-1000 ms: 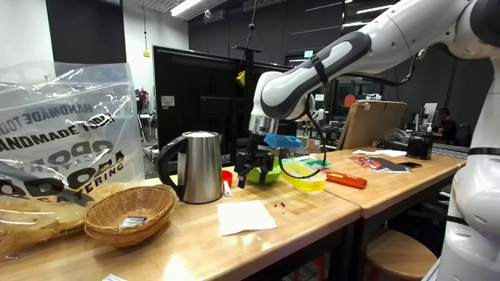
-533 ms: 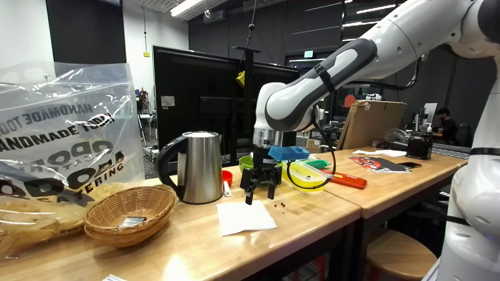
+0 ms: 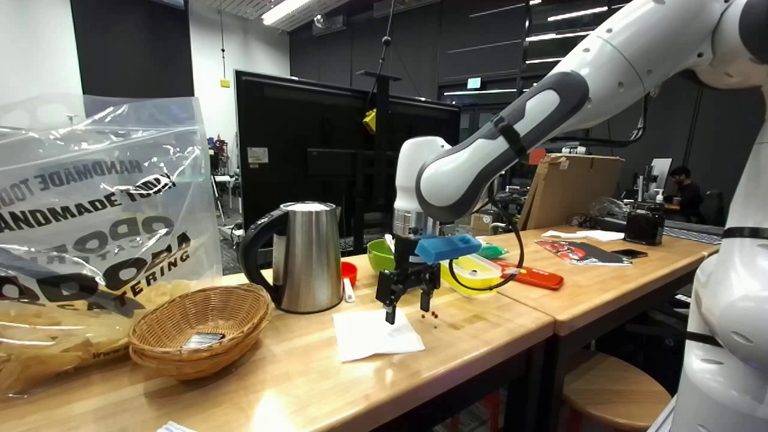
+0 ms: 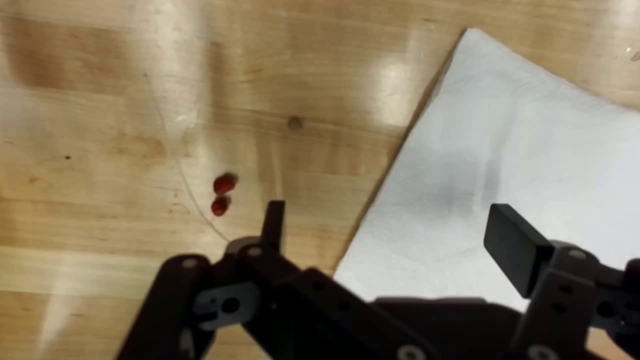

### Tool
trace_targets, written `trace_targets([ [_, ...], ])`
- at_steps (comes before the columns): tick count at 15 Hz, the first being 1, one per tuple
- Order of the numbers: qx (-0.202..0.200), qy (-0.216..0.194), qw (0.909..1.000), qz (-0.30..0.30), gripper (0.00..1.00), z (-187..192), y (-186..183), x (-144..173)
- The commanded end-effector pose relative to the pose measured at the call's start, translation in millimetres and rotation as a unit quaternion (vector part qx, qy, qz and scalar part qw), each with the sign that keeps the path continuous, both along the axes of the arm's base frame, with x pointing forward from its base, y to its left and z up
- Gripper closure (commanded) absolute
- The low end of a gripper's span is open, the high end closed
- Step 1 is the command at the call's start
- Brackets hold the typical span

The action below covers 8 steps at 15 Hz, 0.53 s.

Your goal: Use the napkin to move the small black objects on the counter to the right.

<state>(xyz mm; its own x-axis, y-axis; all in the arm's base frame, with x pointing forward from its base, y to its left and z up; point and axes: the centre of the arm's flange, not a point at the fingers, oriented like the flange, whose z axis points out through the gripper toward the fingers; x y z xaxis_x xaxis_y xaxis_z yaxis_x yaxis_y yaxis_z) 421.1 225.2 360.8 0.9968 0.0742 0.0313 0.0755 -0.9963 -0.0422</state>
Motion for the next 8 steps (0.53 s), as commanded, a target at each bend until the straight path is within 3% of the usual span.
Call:
trace_targets([
  [1, -0.024, -0.021, 0.9994, -0.011, 0.00, 4, -1, -5],
  [8, -0.026, -0.043, 0.9987, 0.008, 0.00, 12, 5, 7],
])
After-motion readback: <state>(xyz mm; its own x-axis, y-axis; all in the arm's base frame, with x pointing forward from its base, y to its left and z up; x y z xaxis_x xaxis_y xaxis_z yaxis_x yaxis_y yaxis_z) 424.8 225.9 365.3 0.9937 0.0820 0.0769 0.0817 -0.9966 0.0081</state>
